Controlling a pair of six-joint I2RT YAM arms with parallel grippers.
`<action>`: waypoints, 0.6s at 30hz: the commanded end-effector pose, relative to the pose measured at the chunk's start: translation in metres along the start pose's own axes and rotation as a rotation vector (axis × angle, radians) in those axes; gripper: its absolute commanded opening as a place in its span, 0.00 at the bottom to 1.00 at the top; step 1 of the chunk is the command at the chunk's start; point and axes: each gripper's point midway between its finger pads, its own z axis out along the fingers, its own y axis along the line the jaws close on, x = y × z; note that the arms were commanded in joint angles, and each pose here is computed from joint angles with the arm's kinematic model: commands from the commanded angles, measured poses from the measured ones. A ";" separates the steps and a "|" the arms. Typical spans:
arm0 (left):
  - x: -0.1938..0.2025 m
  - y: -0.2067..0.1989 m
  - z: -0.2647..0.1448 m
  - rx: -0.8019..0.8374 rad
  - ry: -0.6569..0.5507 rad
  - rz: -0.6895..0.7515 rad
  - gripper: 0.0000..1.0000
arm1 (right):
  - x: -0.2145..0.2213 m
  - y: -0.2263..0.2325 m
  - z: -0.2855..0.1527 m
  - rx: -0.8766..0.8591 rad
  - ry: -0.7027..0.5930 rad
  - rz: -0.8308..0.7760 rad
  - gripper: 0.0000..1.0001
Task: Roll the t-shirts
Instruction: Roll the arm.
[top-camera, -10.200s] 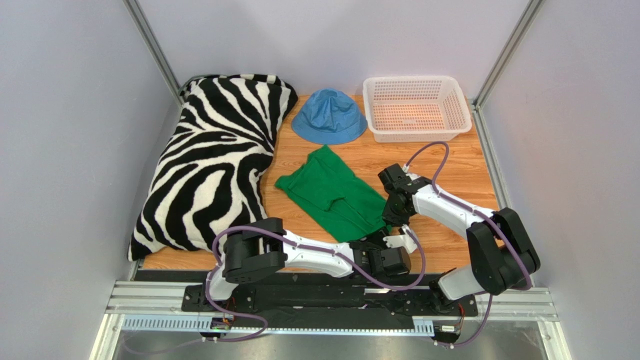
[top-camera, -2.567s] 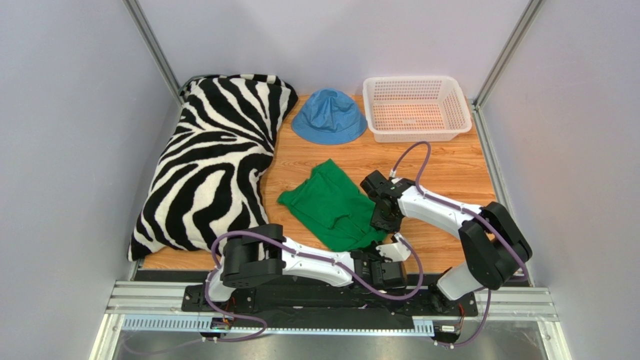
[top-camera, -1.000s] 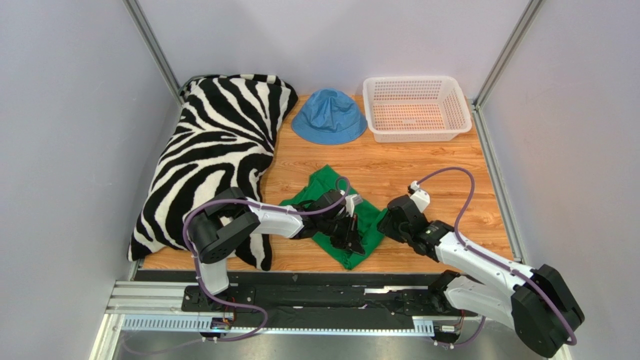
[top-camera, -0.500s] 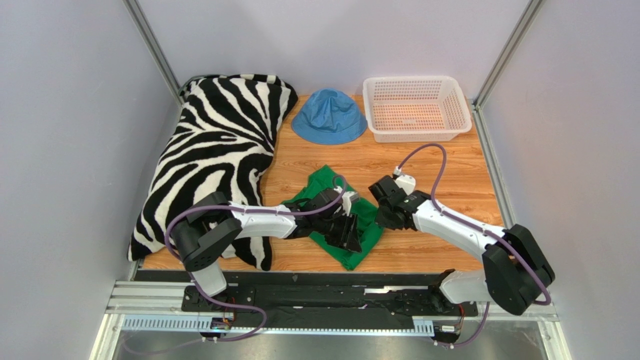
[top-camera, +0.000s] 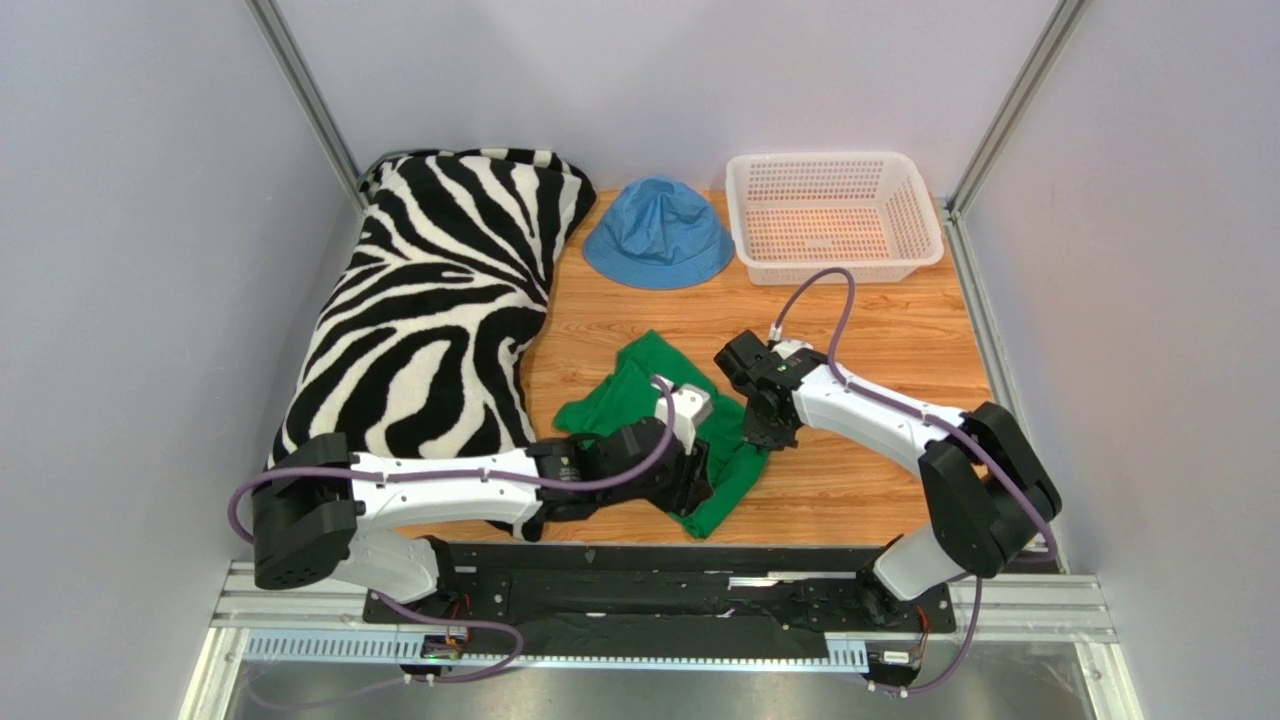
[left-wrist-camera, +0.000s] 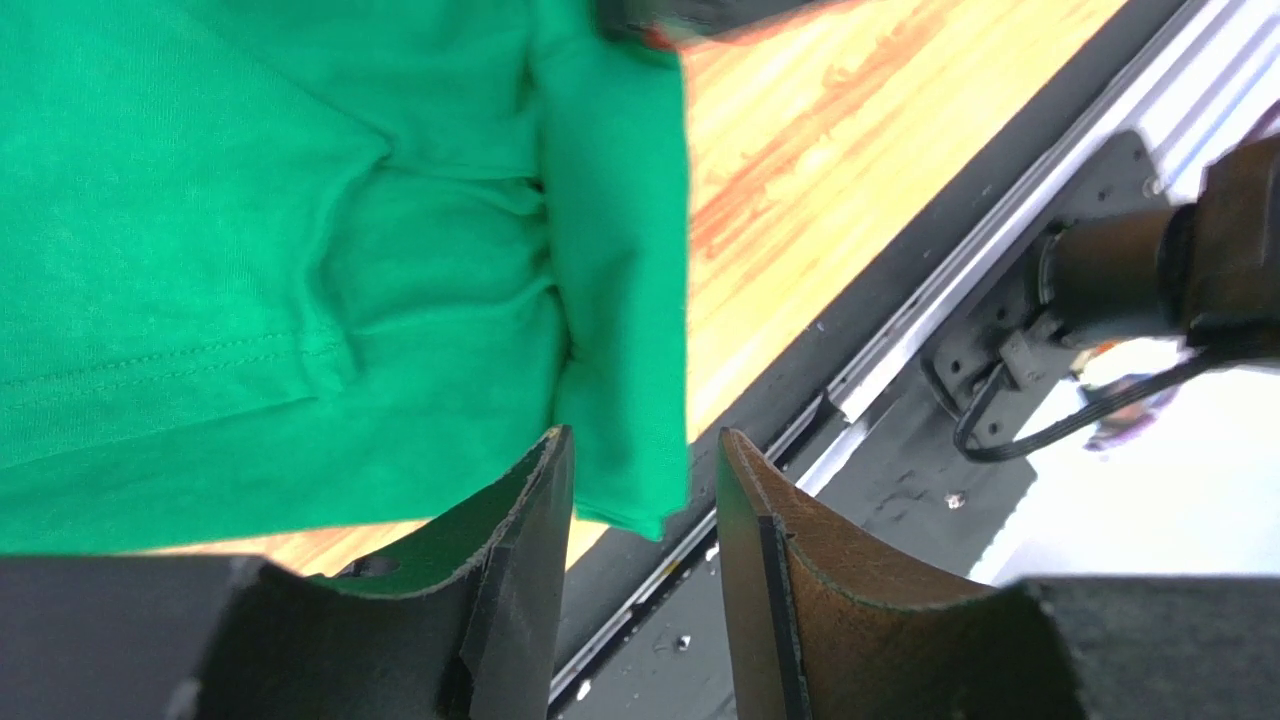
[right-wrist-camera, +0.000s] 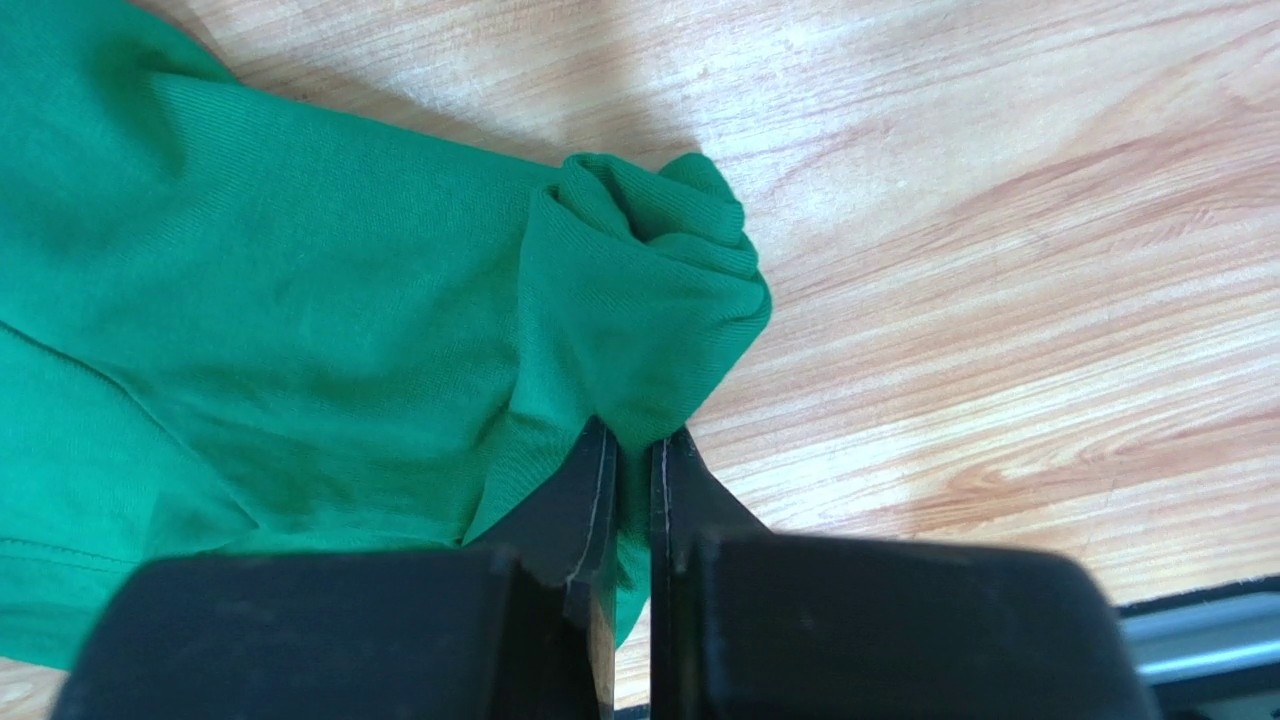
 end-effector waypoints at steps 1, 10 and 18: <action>-0.022 0.000 -0.010 -0.218 -0.130 0.210 0.48 | 0.001 0.004 -0.003 0.030 0.046 -0.028 0.00; -0.013 -0.020 0.019 -0.484 -0.151 0.510 0.59 | 0.006 0.008 0.000 0.065 0.100 -0.059 0.00; 0.009 -0.034 0.043 -0.527 -0.113 0.677 0.60 | 0.010 0.009 0.002 0.064 0.116 -0.056 0.00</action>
